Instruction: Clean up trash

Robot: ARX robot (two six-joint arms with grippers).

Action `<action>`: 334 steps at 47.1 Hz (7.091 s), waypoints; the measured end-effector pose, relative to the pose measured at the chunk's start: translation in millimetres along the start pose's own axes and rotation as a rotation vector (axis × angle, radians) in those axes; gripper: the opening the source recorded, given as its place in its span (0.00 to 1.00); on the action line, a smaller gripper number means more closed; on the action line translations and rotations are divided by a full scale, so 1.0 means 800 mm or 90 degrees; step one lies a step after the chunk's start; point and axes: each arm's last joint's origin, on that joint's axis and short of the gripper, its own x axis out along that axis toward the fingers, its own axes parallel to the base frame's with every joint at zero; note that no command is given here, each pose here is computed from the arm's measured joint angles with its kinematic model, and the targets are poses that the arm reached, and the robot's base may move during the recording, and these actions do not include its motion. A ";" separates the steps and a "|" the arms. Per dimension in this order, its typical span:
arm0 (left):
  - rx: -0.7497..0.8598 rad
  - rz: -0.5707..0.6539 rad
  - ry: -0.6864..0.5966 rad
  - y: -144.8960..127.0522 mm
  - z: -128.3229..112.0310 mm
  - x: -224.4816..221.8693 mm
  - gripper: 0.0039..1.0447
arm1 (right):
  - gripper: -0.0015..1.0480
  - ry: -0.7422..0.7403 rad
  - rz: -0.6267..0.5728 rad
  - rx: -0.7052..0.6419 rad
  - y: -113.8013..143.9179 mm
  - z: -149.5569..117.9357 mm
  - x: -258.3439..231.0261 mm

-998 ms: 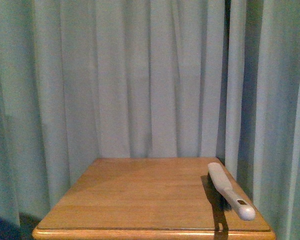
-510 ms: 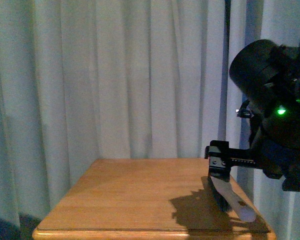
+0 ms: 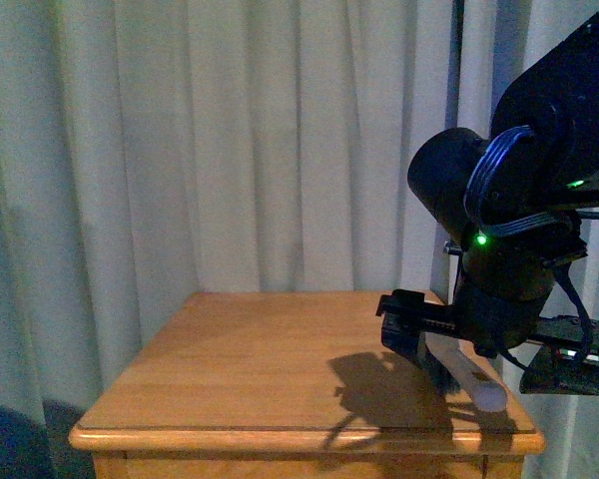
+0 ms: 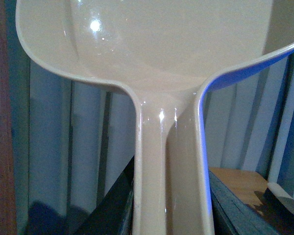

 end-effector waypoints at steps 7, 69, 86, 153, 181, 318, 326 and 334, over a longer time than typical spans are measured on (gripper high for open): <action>0.000 0.000 0.000 0.000 0.000 0.000 0.25 | 0.93 -0.003 -0.001 0.004 0.000 0.000 0.006; -0.001 0.000 0.000 0.000 0.000 0.000 0.25 | 0.21 -0.390 0.204 -0.128 -0.081 -0.019 -0.151; -0.001 0.000 0.000 0.000 0.000 0.000 0.25 | 0.21 -0.564 0.232 -0.151 -0.194 -0.120 -0.249; 0.000 0.000 -0.001 0.000 -0.001 -0.001 0.25 | 0.21 -0.742 0.108 -0.109 -0.265 -0.172 -0.271; -0.001 0.003 0.000 0.001 -0.001 -0.001 0.25 | 0.21 -0.741 0.107 -0.109 -0.265 -0.172 -0.271; 0.305 -0.350 0.671 0.051 -0.196 0.224 0.24 | 0.21 -0.742 0.104 -0.114 -0.265 -0.172 -0.271; 0.308 -0.355 0.676 0.052 -0.198 0.223 0.24 | 0.21 -0.742 0.104 -0.114 -0.265 -0.172 -0.271; 0.308 -0.356 0.677 0.052 -0.198 0.223 0.24 | 0.21 -0.742 0.104 -0.114 -0.265 -0.172 -0.271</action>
